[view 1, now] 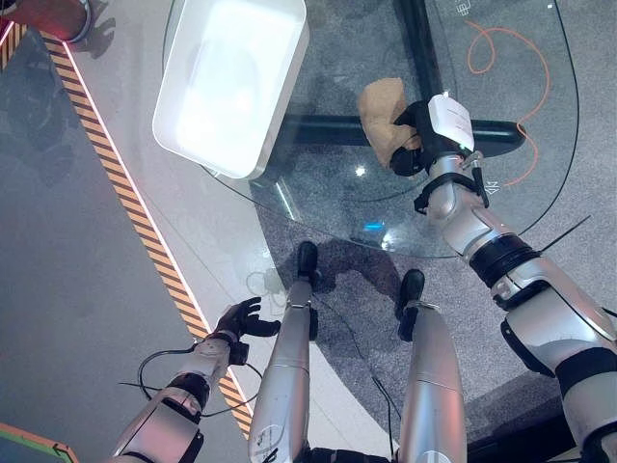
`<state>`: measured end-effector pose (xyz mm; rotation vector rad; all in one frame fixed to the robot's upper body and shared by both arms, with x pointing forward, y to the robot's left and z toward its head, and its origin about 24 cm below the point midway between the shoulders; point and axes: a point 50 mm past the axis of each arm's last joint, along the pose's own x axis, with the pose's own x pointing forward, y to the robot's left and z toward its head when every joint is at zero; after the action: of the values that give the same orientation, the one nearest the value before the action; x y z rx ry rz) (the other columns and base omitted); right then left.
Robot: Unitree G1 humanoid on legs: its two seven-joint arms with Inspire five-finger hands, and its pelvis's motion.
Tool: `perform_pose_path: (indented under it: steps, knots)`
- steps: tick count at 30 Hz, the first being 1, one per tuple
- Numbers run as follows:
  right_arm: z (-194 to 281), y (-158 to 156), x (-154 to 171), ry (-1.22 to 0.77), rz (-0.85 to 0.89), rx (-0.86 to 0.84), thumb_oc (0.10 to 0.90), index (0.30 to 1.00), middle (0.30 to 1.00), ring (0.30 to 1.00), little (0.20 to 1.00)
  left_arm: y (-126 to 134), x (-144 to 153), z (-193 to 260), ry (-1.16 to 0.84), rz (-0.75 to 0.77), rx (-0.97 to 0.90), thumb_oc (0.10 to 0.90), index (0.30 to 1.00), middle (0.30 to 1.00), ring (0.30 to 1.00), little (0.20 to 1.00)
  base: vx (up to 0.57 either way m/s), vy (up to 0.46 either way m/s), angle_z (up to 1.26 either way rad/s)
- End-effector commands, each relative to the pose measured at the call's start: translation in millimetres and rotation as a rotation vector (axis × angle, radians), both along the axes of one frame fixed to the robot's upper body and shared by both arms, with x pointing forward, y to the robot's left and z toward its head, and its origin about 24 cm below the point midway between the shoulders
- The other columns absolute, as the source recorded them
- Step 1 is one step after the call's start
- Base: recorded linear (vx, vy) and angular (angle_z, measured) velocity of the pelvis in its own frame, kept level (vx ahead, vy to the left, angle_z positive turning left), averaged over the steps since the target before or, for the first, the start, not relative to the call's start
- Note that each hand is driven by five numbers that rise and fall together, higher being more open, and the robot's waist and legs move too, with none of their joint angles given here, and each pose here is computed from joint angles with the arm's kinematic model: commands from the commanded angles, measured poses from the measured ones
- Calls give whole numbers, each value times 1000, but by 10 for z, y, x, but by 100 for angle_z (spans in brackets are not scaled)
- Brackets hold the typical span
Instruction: Wipe the table with a cloth and put it in the basket.
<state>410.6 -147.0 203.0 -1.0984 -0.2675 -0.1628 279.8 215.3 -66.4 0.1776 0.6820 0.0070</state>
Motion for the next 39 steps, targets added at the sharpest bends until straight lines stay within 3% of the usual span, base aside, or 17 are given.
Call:
perform_pose_path:
  steps: [1, 18, 31, 37, 39]
  knots:
    - [-100, 695, -151, 18, 300, -43, 100, 300, 300, 300, 200, -21, -133, -130, 49, 14, 8, 800, 900, 900, 900, 900, 0, 0, 0]
    - [-380, 936, -286, 138, 436, -65, 100, 300, 300, 300, 200, -72, -89, -105, 31, 19, -9, 800, 900, 900, 900, 900, 0, 0, 0]
    - [-438, 880, -265, 152, 416, -79, 100, 300, 300, 300, 200, -77, -37, -60, -1, 34, -39, 800, 900, 900, 900, 900, 0, 0, 0]
    - [-390, 811, -229, 116, 371, -47, 100, 300, 300, 300, 200, -26, 67, 61, -101, 137, -99, 800, 900, 900, 900, 900, 0, 0, 0]
    - [-354, 728, -197, 87, 322, 15, 100, 300, 300, 300, 200, 6, 142, 161, -182, 234, -153, 800, 900, 900, 900, 900, 0, 0, 0]
